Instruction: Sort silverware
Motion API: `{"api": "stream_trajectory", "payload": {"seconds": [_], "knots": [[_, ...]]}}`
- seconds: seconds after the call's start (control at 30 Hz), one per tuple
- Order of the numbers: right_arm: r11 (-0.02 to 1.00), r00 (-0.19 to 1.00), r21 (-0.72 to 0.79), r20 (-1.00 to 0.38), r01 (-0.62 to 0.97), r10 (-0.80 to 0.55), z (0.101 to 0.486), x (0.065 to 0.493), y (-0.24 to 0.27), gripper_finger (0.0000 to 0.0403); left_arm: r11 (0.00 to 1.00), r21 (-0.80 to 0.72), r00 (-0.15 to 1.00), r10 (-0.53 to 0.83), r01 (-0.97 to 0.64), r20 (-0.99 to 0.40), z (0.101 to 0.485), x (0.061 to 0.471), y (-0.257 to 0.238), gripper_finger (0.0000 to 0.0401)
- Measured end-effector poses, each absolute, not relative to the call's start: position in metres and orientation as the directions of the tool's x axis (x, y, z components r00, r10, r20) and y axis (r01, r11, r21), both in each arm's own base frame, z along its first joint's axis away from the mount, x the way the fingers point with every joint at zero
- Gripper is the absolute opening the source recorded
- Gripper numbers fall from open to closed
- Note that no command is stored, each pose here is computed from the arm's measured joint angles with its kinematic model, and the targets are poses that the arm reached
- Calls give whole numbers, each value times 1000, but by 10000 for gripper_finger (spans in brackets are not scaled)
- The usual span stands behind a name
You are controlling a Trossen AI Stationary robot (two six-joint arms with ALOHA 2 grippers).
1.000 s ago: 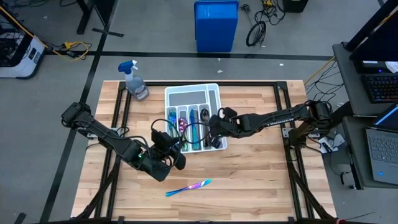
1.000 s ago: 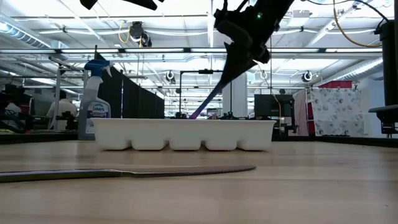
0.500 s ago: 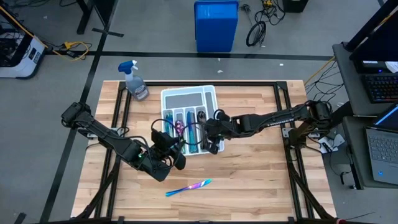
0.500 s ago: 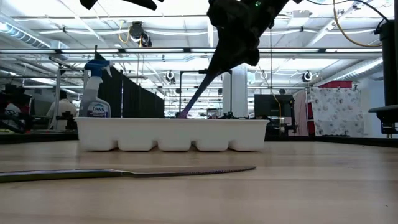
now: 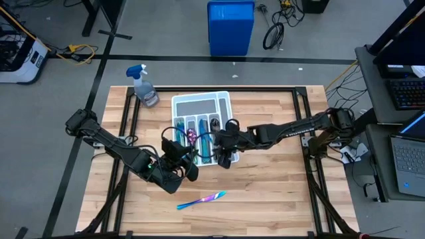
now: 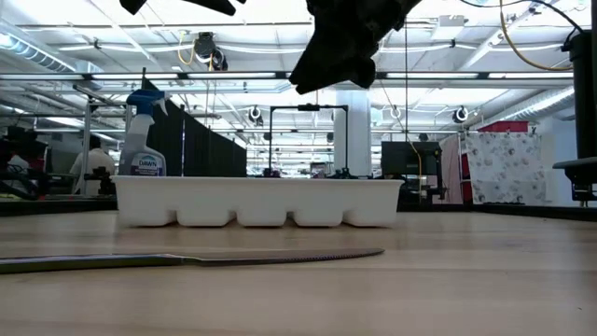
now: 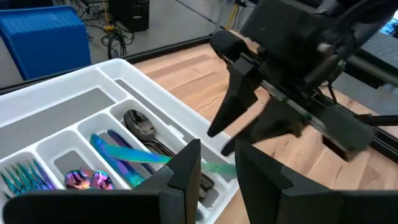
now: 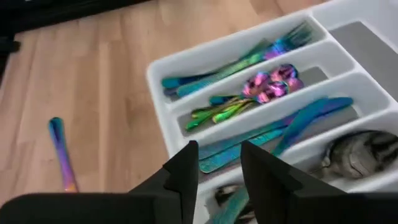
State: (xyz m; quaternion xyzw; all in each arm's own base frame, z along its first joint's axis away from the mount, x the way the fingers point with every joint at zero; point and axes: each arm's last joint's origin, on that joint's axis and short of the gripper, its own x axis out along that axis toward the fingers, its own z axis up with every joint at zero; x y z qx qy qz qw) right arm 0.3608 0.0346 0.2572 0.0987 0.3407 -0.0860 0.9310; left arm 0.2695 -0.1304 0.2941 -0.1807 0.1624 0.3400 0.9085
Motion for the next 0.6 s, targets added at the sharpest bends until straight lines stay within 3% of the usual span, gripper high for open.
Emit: {"api": "stream_trajectory", "payload": {"seconds": [0.6], "knots": [[963, 542, 4, -827, 271, -149, 207, 363, 33, 107, 718, -234, 724, 508, -655, -466, 292, 269, -132, 84]]}}
